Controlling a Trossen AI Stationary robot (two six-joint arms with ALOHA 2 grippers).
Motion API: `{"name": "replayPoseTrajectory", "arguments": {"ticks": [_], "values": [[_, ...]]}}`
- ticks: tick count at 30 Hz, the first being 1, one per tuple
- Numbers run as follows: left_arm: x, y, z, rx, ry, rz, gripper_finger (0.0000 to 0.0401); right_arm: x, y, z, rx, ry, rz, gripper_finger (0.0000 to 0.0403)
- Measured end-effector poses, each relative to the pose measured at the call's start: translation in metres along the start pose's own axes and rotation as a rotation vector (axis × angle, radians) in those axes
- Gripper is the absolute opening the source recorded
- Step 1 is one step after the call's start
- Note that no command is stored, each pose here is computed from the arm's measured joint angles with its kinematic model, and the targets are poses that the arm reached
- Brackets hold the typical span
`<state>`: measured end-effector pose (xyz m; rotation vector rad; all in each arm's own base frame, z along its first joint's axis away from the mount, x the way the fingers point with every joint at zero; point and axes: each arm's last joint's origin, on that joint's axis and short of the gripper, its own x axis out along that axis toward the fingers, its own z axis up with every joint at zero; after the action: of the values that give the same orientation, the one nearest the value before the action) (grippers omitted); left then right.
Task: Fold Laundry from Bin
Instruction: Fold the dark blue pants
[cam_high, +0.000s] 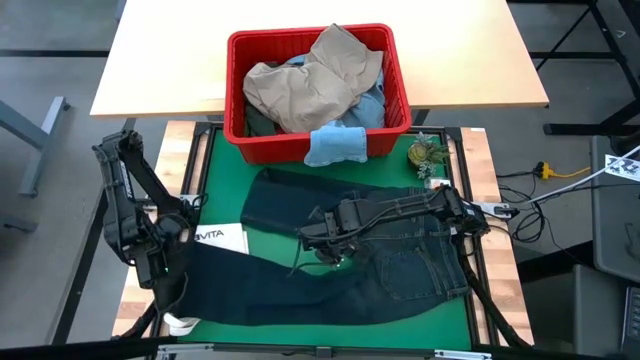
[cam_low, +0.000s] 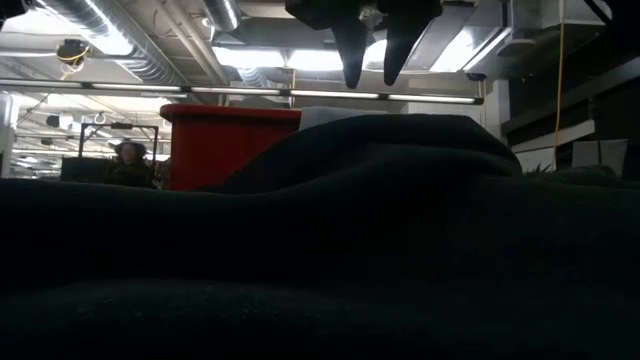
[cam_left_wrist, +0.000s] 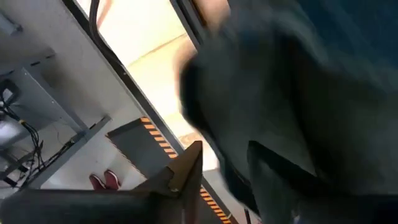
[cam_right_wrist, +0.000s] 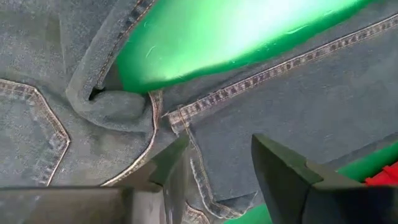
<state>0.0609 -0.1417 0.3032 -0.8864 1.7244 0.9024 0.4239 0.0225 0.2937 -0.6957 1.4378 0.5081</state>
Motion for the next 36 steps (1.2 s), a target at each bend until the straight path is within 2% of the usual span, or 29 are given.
{"name": "replayPoseTrajectory", "arguments": {"ticks": [6,9,15,19,23,27,29,31,36], "values": [[0.0,-0.001,-0.001,0.037,0.024,-0.017,0.0144,0.0,0.0,0.0,0.0,0.001,0.001,0.017],[-0.003,-0.002,-0.002,0.049,0.03,-0.075,0.0144,0.0,0.0,0.0,0.0,0.003,0.002,0.017],[-0.012,-0.012,-0.006,0.091,0.021,-0.358,0.014,0.0,0.002,-0.001,0.002,0.012,0.027,0.017],[-0.019,-0.022,-0.009,0.123,-0.066,-0.597,0.014,-0.001,0.006,0.002,-0.009,0.007,0.032,0.017],[-0.026,-0.03,-0.01,0.174,-0.213,-0.779,0.014,-0.002,0.014,0.009,-0.032,0.003,0.033,0.017],[-0.031,-0.04,-0.002,0.255,-0.559,-0.886,0.014,-0.003,0.028,0.019,-0.072,-0.002,0.033,0.017],[-0.034,-0.046,0.002,0.317,-0.73,-0.884,0.014,-0.004,0.035,0.025,-0.105,-0.005,0.033,0.017],[-0.034,-0.053,0.006,0.367,-0.845,-0.849,0.014,-0.003,0.041,0.028,-0.132,-0.002,0.038,0.017],[-0.031,-0.074,0.015,0.427,-0.964,-0.74,0.014,-0.005,0.051,0.026,-0.116,-0.008,0.075,0.017]]}}
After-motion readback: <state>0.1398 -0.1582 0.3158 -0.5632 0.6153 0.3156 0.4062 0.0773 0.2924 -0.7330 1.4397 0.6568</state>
